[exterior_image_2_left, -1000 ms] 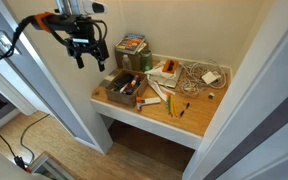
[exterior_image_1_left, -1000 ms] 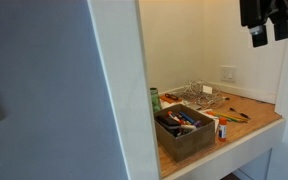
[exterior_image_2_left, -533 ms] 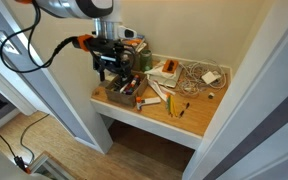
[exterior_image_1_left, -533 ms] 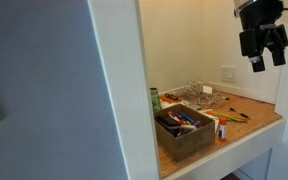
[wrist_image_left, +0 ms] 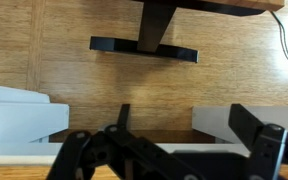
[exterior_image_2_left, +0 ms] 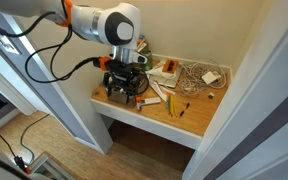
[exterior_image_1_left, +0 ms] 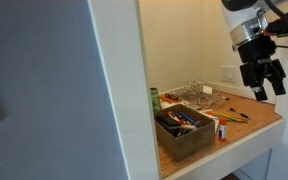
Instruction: Put the red pen from the box on the shelf
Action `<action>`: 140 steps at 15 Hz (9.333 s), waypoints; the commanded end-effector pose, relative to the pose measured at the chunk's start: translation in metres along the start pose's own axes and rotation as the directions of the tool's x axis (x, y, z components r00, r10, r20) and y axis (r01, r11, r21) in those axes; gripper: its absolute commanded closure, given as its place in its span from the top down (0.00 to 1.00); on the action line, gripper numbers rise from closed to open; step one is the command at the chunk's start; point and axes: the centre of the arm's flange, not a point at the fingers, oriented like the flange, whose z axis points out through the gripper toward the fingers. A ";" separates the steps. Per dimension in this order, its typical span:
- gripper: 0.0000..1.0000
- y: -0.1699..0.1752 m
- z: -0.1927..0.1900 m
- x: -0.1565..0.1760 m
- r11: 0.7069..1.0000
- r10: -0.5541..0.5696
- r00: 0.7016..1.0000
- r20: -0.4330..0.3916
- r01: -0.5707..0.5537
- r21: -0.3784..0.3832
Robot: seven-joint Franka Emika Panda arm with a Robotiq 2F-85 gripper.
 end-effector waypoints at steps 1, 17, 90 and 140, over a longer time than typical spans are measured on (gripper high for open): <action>1.00 -0.002 0.007 0.006 1.000 -0.009 1.000 0.004 0.009 0.011; 1.00 -0.010 0.016 0.040 1.000 0.010 0.999 -0.051 -0.010 0.015; 0.06 -0.013 -0.050 0.206 0.967 0.211 0.852 -0.478 -0.112 0.229; 0.06 0.260 0.041 0.314 0.930 0.346 0.882 -0.319 -0.366 -0.004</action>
